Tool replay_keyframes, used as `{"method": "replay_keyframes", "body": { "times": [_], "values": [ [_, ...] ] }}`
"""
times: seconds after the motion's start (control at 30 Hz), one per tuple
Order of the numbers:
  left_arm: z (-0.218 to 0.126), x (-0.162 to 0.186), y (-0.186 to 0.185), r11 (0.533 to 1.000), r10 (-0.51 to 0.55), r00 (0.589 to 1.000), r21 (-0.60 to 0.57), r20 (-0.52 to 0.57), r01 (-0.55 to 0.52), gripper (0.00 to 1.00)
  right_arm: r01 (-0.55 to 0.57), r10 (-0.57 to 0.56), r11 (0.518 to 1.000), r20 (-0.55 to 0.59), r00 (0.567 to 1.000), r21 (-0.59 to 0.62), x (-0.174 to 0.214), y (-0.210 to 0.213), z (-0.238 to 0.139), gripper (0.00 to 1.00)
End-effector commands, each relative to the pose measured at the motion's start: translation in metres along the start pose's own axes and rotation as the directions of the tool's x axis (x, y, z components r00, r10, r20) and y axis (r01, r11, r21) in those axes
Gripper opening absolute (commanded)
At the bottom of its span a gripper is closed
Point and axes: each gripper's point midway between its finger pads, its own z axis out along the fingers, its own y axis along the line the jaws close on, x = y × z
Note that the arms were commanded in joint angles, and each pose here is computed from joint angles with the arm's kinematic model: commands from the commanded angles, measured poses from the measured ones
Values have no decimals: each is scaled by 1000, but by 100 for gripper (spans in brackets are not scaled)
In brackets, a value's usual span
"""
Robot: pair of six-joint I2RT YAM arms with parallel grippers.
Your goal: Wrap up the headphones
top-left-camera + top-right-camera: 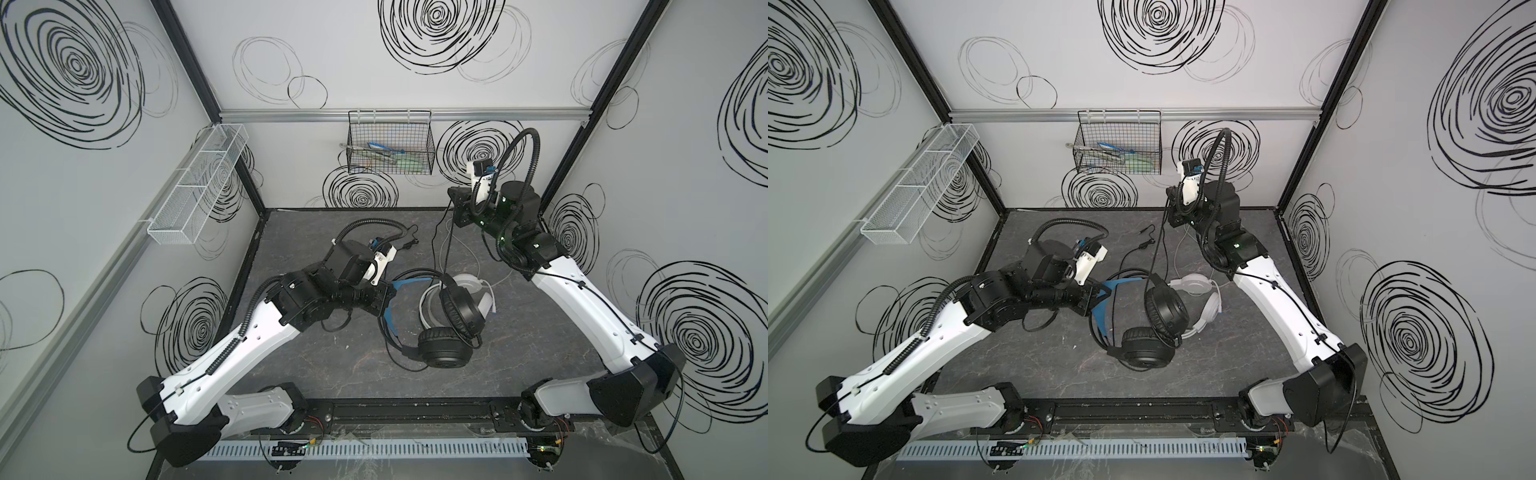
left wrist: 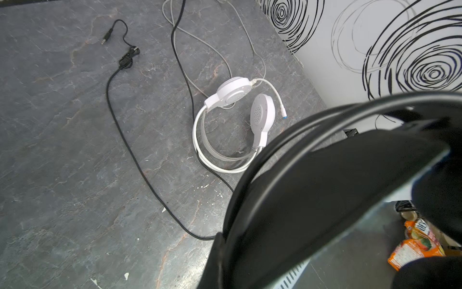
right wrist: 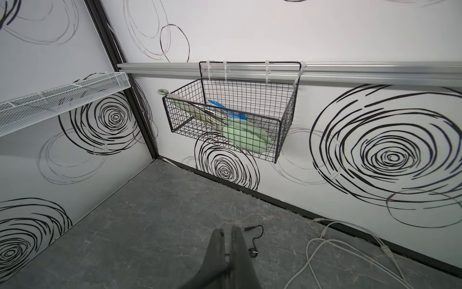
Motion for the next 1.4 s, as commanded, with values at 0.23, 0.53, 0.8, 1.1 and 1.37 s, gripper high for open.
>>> {"method": "replay_keyframes", "body": {
  "times": [0.23,0.53,0.8,1.1,1.37],
  "values": [
    [-30,-21,-16,987,149,970,32,194,-158,0,139,-139,989,-7,990,53,-18,5,7,0],
    [-28,-17,-13,984,171,964,16,203,-178,0,86,-85,993,-8,996,83,-23,-6,25,0],
    [-31,-25,-18,976,208,948,14,240,-217,0,45,-39,991,-48,998,126,-9,-17,27,0],
    [-47,-41,-26,968,240,916,-2,323,-253,0,42,-28,989,-96,995,142,15,-25,25,0],
    [-50,-48,-48,950,254,904,88,344,-300,0,41,-33,996,-90,995,83,16,-16,26,0]
  ]
}}
